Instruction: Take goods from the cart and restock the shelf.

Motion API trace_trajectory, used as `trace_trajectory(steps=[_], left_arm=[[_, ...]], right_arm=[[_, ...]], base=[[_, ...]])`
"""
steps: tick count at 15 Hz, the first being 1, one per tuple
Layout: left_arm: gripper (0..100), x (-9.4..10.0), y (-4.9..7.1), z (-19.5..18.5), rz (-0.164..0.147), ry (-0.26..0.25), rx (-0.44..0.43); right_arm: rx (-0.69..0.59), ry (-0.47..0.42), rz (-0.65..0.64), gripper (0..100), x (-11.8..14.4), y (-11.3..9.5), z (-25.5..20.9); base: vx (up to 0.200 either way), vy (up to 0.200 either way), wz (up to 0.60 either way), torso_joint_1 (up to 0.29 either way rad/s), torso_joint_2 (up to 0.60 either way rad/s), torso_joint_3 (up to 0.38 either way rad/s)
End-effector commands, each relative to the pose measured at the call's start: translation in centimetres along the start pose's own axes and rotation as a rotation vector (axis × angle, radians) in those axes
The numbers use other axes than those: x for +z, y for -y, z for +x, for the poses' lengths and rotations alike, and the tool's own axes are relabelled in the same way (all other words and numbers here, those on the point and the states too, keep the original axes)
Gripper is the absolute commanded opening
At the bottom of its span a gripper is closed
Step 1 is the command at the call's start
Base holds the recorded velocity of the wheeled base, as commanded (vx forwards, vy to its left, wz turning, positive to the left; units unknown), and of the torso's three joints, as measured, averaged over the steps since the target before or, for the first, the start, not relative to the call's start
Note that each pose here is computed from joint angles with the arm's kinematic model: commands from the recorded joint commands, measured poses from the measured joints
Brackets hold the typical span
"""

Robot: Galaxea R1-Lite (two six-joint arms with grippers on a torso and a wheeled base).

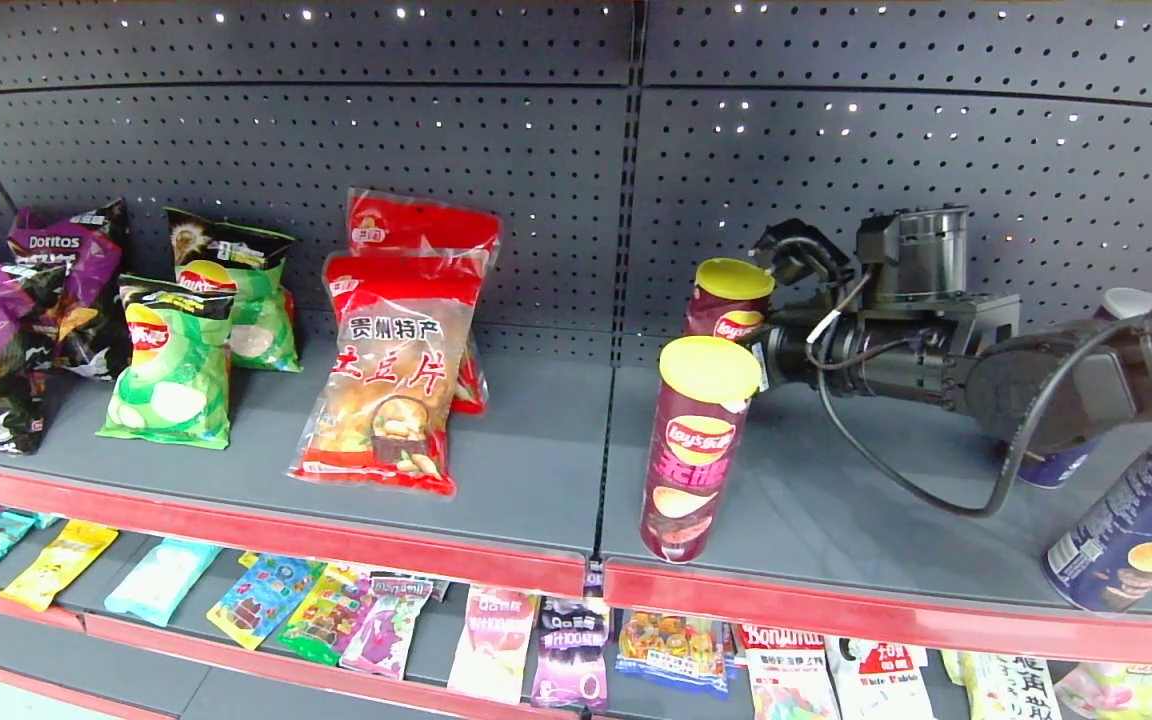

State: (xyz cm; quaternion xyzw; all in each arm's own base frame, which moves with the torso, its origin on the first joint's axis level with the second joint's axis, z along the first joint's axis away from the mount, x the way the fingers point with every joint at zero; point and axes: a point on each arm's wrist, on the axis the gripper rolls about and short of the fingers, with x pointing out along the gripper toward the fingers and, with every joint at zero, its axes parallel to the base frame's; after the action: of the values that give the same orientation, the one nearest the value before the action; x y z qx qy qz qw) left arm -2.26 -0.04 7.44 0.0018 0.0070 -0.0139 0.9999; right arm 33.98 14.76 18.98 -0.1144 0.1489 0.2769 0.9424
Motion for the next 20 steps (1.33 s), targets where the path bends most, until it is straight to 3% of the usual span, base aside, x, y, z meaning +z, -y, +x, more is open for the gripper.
trace_trajectory(steps=[1,7,11,15,20], left_arm=[[100,0.0,0.0,0.0,0.001,-0.001,0.0],[100,0.0,0.0,0.0,0.001,-0.001,0.0],[100,0.0,0.0,0.0,0.001,-0.001,0.0],[100,0.0,0.0,0.0,-0.001,-0.001,0.0],[100,0.0,0.0,0.0,-0.001,-0.001,0.0]], right_arm=[[-0.005,0.015,0.003,100,0.3,-0.1,-1.8],[-0.039,-0.011,0.025,100,-0.9,0.6,-5.0],[-0.041,-0.081,0.043,100,-3.9,0.0,-8.6],[0.217,0.009,0.045,100,-4.9,0.1,-11.6],[0.397,0.083,0.001,100,-5.4,-1.0,-10.1]], base=[[0.0,0.0,0.0,0.0,0.0,0.0],[0.0,0.0,0.0,0.0,0.0,0.0],[0.0,0.0,0.0,0.0,0.0,0.0],[0.0,0.0,0.0,0.0,0.0,0.0],[0.0,0.0,0.0,0.0,0.0,0.0]])
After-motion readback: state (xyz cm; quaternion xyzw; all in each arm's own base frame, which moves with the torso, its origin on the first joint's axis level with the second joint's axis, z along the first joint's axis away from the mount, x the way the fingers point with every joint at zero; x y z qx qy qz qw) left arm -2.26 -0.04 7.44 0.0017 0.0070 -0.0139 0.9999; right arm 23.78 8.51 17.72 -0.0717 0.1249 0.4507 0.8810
